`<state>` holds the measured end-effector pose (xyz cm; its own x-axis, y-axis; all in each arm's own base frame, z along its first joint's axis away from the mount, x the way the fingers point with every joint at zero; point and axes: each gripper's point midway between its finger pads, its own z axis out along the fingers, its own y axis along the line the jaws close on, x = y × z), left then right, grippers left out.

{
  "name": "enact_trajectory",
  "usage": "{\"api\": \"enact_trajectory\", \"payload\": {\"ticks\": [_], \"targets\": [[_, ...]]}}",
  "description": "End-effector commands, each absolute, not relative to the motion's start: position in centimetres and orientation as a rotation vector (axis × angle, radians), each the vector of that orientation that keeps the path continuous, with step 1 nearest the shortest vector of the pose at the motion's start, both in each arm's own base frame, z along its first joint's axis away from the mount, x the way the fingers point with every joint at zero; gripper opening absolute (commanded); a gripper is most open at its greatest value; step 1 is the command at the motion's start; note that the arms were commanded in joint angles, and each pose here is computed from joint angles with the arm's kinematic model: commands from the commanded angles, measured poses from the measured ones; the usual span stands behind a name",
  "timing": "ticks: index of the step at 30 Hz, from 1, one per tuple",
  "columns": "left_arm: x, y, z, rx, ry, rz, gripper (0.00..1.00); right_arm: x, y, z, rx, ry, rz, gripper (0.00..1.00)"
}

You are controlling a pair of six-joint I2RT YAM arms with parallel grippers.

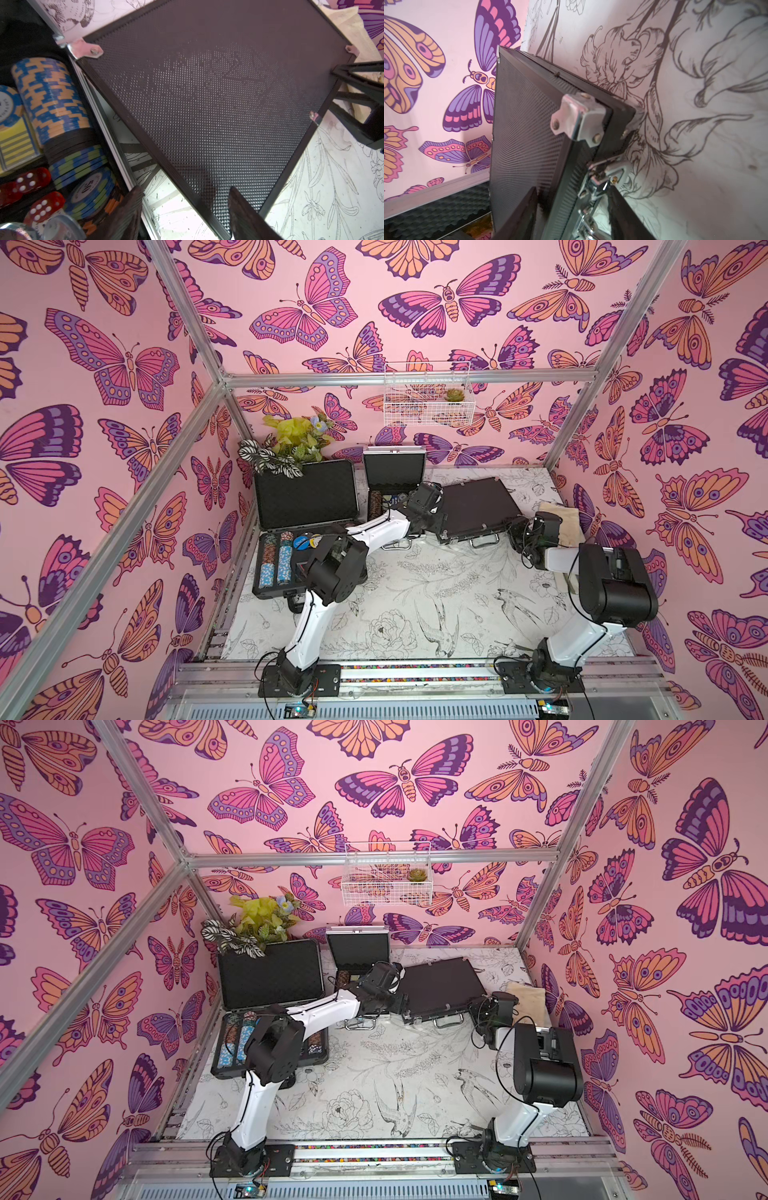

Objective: Close the poker set cases
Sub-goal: Fasten the fastener on the poker set case.

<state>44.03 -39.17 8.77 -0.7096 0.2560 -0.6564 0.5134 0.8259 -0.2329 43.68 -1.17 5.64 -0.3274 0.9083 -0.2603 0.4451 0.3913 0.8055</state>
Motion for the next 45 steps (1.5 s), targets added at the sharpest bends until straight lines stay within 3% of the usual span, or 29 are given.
{"api": "enact_trajectory", "payload": {"ticks": [1, 12, 18, 25, 32, 45], "targets": [[44.3, -39.4, 8.4, 0.569, 2.375, -0.545, 0.66, 42.9, -0.8, 3.8, 1.214, 1.958, 0.826, 0.52], [44.3, -39.0, 9.6, 0.564, 2.364, -0.544, 0.67, 41.4, -0.6, 7.7, 0.994, 2.124, 0.702, 0.53], [43.8, -38.6, 11.3, 0.522, 2.359, -0.563, 0.69, 38.1, 1.5, 9.1, 0.791, 2.263, 0.586, 0.42], [42.8, -37.0, 14.7, 0.487, 2.32, -0.559, 0.7, 35.3, 5.6, 7.1, 0.536, 2.441, 0.452, 0.35], [42.7, -35.0, 16.1, 0.439, 2.304, -0.536, 0.71, 35.7, 8.7, 5.6, 0.335, 2.544, 0.301, 0.34], [42.6, -34.4, 15.8, 0.414, 2.32, -0.554, 0.71, 37.9, 10.3, 3.7, 0.229, 2.556, 0.259, 0.34]]}}
